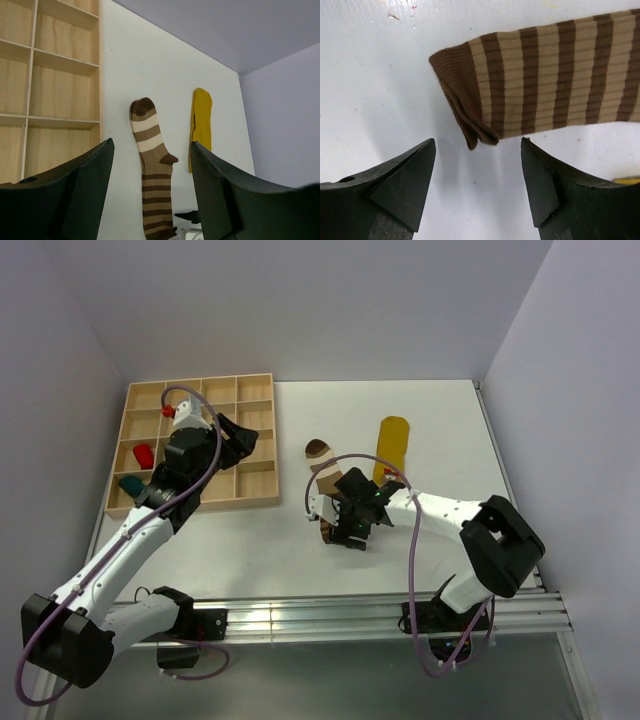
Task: Roll the socks
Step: Roll the sock at the center of the board.
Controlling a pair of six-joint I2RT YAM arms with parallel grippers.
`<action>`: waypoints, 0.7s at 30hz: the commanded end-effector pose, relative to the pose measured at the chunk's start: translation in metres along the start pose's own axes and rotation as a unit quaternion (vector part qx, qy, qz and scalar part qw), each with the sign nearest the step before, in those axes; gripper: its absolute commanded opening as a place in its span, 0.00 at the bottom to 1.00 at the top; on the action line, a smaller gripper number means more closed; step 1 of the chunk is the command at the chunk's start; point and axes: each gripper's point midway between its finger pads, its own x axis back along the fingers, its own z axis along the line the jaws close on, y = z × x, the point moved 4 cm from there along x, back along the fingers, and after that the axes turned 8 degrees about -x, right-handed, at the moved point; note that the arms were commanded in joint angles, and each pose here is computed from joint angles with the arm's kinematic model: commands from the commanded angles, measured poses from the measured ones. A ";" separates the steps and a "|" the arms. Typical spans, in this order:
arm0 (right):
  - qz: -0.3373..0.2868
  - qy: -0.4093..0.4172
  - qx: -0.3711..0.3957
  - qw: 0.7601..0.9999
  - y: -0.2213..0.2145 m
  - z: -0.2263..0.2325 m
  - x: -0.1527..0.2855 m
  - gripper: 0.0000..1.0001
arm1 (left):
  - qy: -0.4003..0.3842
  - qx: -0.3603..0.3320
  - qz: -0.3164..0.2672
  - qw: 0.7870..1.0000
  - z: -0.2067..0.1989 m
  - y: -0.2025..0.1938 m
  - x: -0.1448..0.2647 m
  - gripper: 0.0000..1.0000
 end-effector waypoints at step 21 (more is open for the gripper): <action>-0.044 0.053 -0.063 0.996 0.018 -0.012 -0.006 0.28 | -0.042 0.000 0.015 0.999 -0.005 -0.025 -0.019 0.65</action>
